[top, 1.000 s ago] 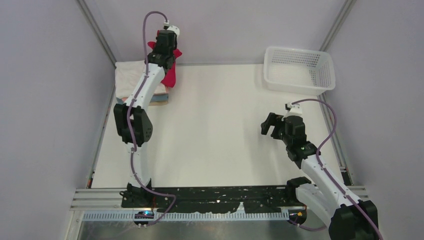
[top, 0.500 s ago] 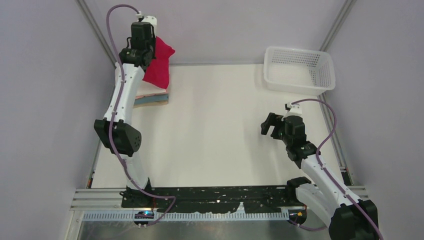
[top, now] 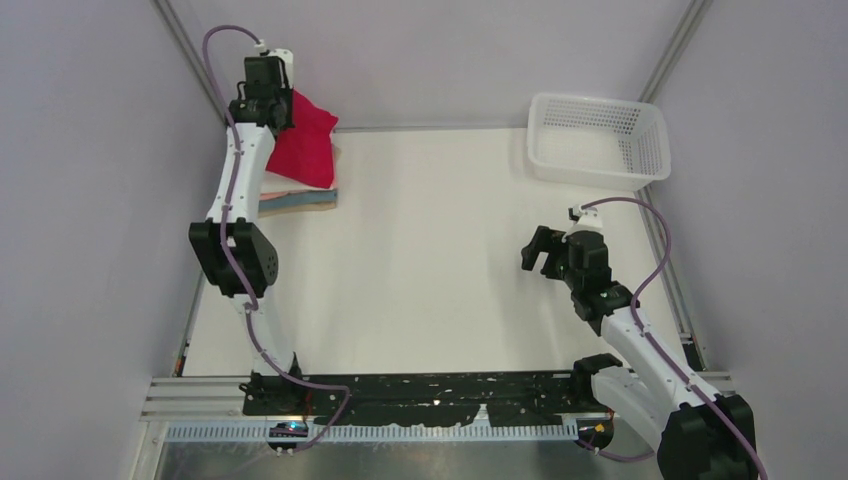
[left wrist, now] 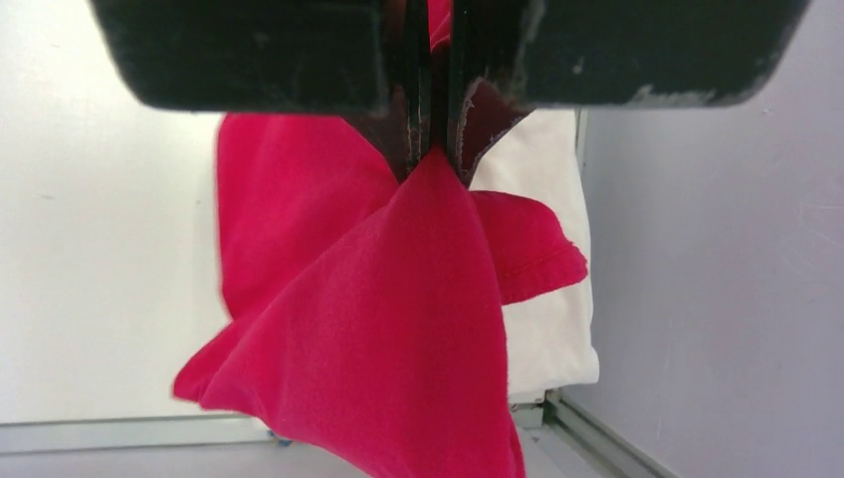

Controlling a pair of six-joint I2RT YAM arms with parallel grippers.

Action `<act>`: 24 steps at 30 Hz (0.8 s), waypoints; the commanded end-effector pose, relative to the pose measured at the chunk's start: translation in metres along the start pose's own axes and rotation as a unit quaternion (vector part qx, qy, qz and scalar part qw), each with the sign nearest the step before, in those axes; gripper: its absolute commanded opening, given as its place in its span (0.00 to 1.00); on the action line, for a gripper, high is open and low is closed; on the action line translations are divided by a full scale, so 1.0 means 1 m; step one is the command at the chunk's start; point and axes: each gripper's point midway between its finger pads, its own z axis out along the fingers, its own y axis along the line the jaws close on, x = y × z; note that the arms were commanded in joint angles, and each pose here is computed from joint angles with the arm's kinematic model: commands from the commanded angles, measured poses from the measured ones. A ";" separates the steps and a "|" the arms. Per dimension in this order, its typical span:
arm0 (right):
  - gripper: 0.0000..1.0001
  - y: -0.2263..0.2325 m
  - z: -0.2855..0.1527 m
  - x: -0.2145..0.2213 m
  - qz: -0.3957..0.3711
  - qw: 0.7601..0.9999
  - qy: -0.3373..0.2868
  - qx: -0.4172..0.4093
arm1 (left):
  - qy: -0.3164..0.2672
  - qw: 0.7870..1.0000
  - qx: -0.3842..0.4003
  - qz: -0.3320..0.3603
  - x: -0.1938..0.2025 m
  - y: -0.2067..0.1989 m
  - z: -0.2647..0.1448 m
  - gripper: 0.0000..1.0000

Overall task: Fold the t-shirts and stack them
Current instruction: Put the neatly folded tshirt into the corner of the board with the left arm, then reset both arms

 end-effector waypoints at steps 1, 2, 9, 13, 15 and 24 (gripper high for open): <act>0.94 0.002 0.001 -0.016 0.000 1.000 -0.028 0.001 | -0.016 0.999 -0.027 0.008 -0.003 0.038 0.033 0.00; 0.94 0.002 0.000 -0.016 0.000 1.000 -0.029 0.000 | -0.011 0.999 -0.042 0.005 0.000 0.046 0.041 0.00; 0.94 -0.003 0.000 -0.018 0.000 0.999 -0.033 0.014 | 0.035 0.997 -0.068 -0.022 0.033 0.071 0.070 0.00; 0.94 -0.005 0.002 -0.018 -0.002 0.999 -0.032 0.020 | 0.052 0.995 -0.074 -0.038 0.051 0.081 0.080 0.22; 0.94 -0.006 0.003 -0.017 -0.002 0.999 -0.028 0.023 | 0.059 0.993 -0.086 -0.053 0.056 0.087 0.081 0.45; 0.94 -0.014 -0.004 -0.029 0.027 0.997 -0.037 0.061 | 0.040 0.975 -0.138 -0.172 0.039 0.108 0.030 1.00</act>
